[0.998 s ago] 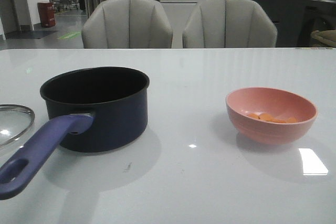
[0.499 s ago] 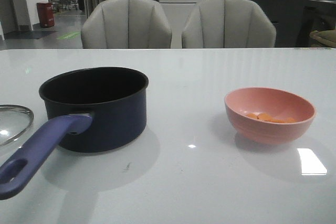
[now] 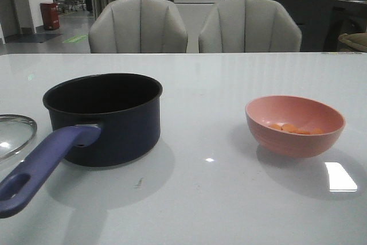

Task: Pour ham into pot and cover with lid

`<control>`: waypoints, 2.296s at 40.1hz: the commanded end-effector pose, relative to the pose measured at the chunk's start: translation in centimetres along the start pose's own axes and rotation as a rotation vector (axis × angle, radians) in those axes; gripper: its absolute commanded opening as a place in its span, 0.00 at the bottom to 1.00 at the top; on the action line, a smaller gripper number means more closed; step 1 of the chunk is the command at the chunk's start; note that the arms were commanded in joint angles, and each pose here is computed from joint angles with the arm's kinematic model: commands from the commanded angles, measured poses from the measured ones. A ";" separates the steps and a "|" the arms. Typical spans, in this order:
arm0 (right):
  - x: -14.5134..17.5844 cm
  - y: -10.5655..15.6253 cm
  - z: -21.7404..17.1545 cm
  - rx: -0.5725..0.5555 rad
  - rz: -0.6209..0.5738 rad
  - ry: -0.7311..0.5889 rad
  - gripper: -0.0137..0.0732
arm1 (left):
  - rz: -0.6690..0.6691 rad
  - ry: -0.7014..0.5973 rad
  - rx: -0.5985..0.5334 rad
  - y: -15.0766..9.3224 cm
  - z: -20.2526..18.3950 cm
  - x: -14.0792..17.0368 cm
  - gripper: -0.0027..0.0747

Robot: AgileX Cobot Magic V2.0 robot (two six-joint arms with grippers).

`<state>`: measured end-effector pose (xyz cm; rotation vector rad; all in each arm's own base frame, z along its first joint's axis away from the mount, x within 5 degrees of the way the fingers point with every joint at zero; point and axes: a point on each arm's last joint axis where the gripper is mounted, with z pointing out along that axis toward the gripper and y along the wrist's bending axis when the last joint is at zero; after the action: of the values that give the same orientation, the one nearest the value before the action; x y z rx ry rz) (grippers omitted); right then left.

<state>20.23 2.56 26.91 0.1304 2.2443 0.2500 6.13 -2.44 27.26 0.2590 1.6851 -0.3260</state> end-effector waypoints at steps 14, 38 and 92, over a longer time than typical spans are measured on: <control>-5.6 1.1 11.4 0.013 -0.002 0.256 0.74 | -0.004 -0.113 0.009 -0.1 -0.2 -1.8 0.79; -5.6 0.7 18.2 0.033 0.002 0.381 0.33 | -0.004 -0.113 0.009 -0.1 -0.2 -1.8 0.79; -12.3 23.3 9.8 -0.466 -0.446 -0.717 0.33 | -0.004 -0.113 0.009 -0.1 -0.2 -1.7 0.79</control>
<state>36.56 24.89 31.99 -0.5321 1.7292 0.4160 6.13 -2.44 27.31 0.2579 1.6793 -0.3264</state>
